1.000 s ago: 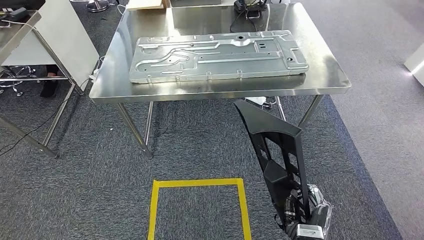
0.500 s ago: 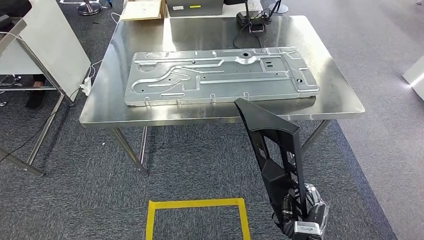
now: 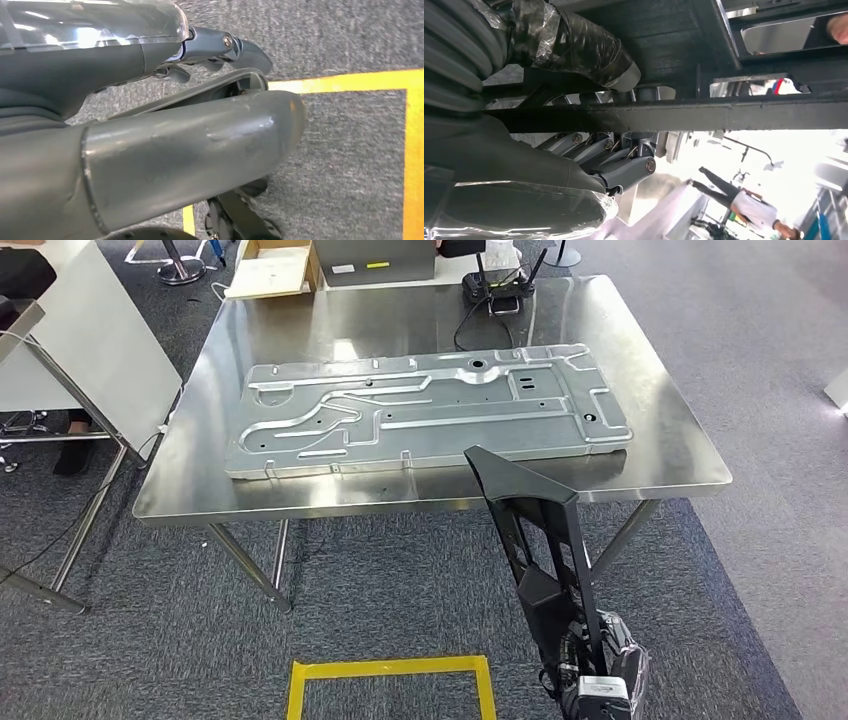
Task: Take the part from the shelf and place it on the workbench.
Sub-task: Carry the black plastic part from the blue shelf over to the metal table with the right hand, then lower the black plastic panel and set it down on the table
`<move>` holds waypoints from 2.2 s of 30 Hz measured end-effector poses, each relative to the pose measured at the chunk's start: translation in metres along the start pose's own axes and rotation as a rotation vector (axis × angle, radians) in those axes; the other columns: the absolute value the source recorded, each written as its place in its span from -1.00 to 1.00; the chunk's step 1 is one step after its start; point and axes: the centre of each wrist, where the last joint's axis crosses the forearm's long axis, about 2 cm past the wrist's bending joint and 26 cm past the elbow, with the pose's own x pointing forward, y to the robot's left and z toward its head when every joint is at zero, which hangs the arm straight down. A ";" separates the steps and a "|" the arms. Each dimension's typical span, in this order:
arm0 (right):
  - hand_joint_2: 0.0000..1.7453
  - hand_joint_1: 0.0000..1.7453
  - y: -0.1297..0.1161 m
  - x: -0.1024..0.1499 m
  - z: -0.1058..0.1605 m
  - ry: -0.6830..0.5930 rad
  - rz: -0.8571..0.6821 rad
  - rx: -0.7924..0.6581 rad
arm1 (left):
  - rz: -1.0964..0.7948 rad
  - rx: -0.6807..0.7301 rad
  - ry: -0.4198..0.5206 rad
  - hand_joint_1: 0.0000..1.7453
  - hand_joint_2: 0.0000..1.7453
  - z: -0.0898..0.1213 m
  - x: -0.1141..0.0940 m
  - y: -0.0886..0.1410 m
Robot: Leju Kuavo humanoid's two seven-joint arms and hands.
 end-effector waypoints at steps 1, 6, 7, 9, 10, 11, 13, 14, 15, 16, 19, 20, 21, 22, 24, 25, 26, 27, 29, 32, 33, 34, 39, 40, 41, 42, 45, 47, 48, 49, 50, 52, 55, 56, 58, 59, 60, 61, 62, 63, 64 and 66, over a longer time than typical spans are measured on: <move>1.00 1.00 0.000 0.000 0.000 0.001 0.003 0.001 | -0.001 0.000 0.002 -1.00 -1.00 0.000 -0.001 0.000; 1.00 1.00 0.003 0.001 -0.006 -0.039 0.027 -0.005 | -0.007 -0.001 0.009 -1.00 -1.00 0.001 -0.004 0.002; 1.00 1.00 0.004 0.002 -0.010 -0.053 0.039 -0.006 | -0.010 -0.003 0.009 -1.00 -1.00 0.001 -0.004 0.003; 1.00 1.00 0.006 0.004 -0.019 -0.082 0.070 -0.006 | -0.020 -0.007 0.010 -1.00 -1.00 0.001 -0.004 0.004; 1.00 1.00 0.006 0.004 -0.025 -0.095 0.085 -0.003 | -0.026 -0.010 0.012 -1.00 -1.00 0.001 -0.004 0.005; 1.00 1.00 0.006 0.005 -0.033 -0.110 0.100 0.001 | -0.033 -0.015 0.012 -1.00 -1.00 0.001 -0.003 0.005; 1.00 1.00 0.007 0.006 -0.052 -0.142 0.145 0.013 | -0.048 -0.028 0.007 -1.00 -1.00 -0.001 0.000 0.005; 1.00 1.00 0.008 0.007 -0.063 -0.159 0.174 0.021 | -0.056 -0.034 0.002 -1.00 -1.00 -0.002 0.002 0.005; 1.00 1.00 0.009 0.007 -0.074 -0.176 0.210 0.031 | -0.064 -0.039 -0.002 -1.00 -1.00 -0.003 0.004 0.005; 1.00 1.00 0.011 0.007 -0.086 -0.192 0.249 0.043 | -0.071 -0.045 -0.006 -1.00 -1.00 -0.004 0.006 0.004; 1.00 1.00 0.017 0.009 -0.128 -0.244 0.396 0.078 | -0.097 -0.065 -0.013 -1.00 -1.00 -0.005 0.010 0.004; 1.00 1.00 0.020 0.010 -0.143 -0.262 0.449 0.088 | -0.106 -0.072 -0.015 -1.00 -1.00 -0.006 0.012 0.003; 1.00 1.00 0.023 0.012 -0.157 -0.280 0.500 0.098 | -0.115 -0.079 -0.017 -1.00 -1.00 -0.007 0.015 0.003; 1.00 1.00 0.027 0.014 -0.170 -0.295 0.551 0.113 | -0.123 -0.085 -0.020 -1.00 -1.00 -0.009 0.018 0.003; 1.00 1.00 0.036 0.019 -0.191 -0.324 0.644 0.148 | -0.139 -0.095 -0.025 -1.00 -1.00 -0.011 0.023 0.002; 1.00 1.00 0.040 0.021 -0.200 -0.335 0.685 0.168 | -0.146 -0.099 -0.027 -1.00 -1.00 -0.012 0.025 0.002; 1.00 1.00 0.045 0.023 -0.208 -0.348 0.721 0.188 | -0.152 -0.104 -0.028 -1.00 -1.00 -0.013 0.027 0.002; 1.00 1.00 0.050 0.026 -0.215 -0.359 0.752 0.208 | -0.159 -0.108 -0.029 -1.00 -1.00 -0.013 0.029 0.001; 1.00 1.00 0.061 0.034 -0.229 -0.384 0.803 0.250 | -0.170 -0.116 -0.032 -1.00 -1.00 -0.015 0.032 0.001; 1.00 1.00 0.077 0.043 -0.241 -0.414 0.858 0.317 | -0.182 -0.122 -0.030 -1.00 -1.00 -0.015 0.034 0.001; 1.00 1.00 0.081 0.046 -0.245 -0.424 0.871 0.336 | -0.186 -0.123 -0.028 -1.00 -1.00 -0.016 0.035 0.001; 1.00 1.00 0.085 0.050 -0.248 -0.436 0.882 0.351 | -0.191 -0.125 -0.028 -1.00 -1.00 -0.016 0.035 0.001; 1.00 1.00 0.100 0.077 -0.271 -0.492 0.925 0.387 | -0.200 -0.131 -0.032 -1.00 -1.00 -0.017 0.039 0.001; 1.00 1.00 0.102 0.083 -0.275 -0.501 0.931 0.389 | -0.200 -0.133 -0.033 -1.00 -1.00 -0.018 0.040 0.000; 1.00 1.00 0.103 0.088 -0.278 -0.508 0.936 0.390 | -0.200 -0.134 -0.034 -1.00 -1.00 -0.018 0.040 0.000; 1.00 1.00 0.104 0.093 -0.282 -0.514 0.940 0.389 | -0.200 -0.135 -0.035 -1.00 -1.00 -0.018 0.040 0.000; 1.00 1.00 0.107 0.104 -0.291 -0.525 0.958 0.393 | -0.200 -0.136 -0.040 -1.00 -1.00 -0.018 0.042 0.000; 1.00 1.00 0.109 0.103 -0.293 -0.520 0.975 0.412 | -0.200 -0.136 -0.040 -1.00 -1.00 -0.018 0.043 0.000; 1.00 1.00 0.110 0.101 -0.294 -0.515 0.985 0.423 | -0.200 -0.137 -0.040 -1.00 -1.00 -0.018 0.043 0.000; 1.00 1.00 0.111 0.099 -0.294 -0.512 0.992 0.433 | -0.201 -0.137 -0.039 -1.00 -1.00 -0.018 0.042 0.000; 1.00 1.00 0.111 0.098 -0.295 -0.510 0.997 0.441 | -0.201 -0.138 -0.039 -1.00 -1.00 -0.018 0.042 -0.001; 1.00 1.00 0.112 0.095 -0.297 -0.511 1.007 0.459 | -0.198 -0.142 -0.042 -1.00 -1.00 -0.019 0.043 -0.001; 1.00 1.00 0.114 0.086 -0.297 -0.510 1.028 0.501 | -0.190 -0.149 -0.046 -1.00 -1.00 -0.019 0.044 -0.002; 1.00 1.00 0.115 0.083 -0.297 -0.506 1.035 0.513 | -0.188 -0.150 -0.046 -1.00 -1.00 -0.019 0.044 -0.002; 1.00 1.00 0.115 0.077 -0.296 -0.500 1.047 0.530 | -0.186 -0.151 -0.047 -1.00 -1.00 -0.019 0.044 -0.002; 1.00 1.00 0.115 0.074 -0.296 -0.496 1.053 0.539 | -0.186 -0.151 -0.046 -1.00 -1.00 -0.019 0.044 -0.002; 1.00 1.00 0.116 0.071 -0.295 -0.493 1.059 0.549 | -0.185 -0.151 -0.045 -1.00 -1.00 -0.019 0.044 -0.001; 1.00 1.00 0.116 0.068 -0.293 -0.490 1.062 0.558 | -0.184 -0.150 -0.042 -1.00 -1.00 -0.019 0.043 -0.001; 1.00 1.00 0.117 0.065 -0.293 -0.487 1.065 0.564 | -0.183 -0.149 -0.039 -1.00 -1.00 -0.018 0.043 -0.001; 1.00 1.00 0.117 0.062 -0.292 -0.485 1.067 0.567 | -0.182 -0.148 -0.036 -1.00 -1.00 -0.018 0.042 -0.001; 1.00 1.00 0.117 0.061 -0.292 -0.483 1.068 0.569 | -0.182 -0.147 -0.035 -1.00 -1.00 -0.018 0.042 -0.001; 1.00 1.00 0.116 0.059 -0.293 -0.477 1.073 0.573 | -0.181 -0.145 -0.034 -1.00 -1.00 -0.018 0.042 -0.001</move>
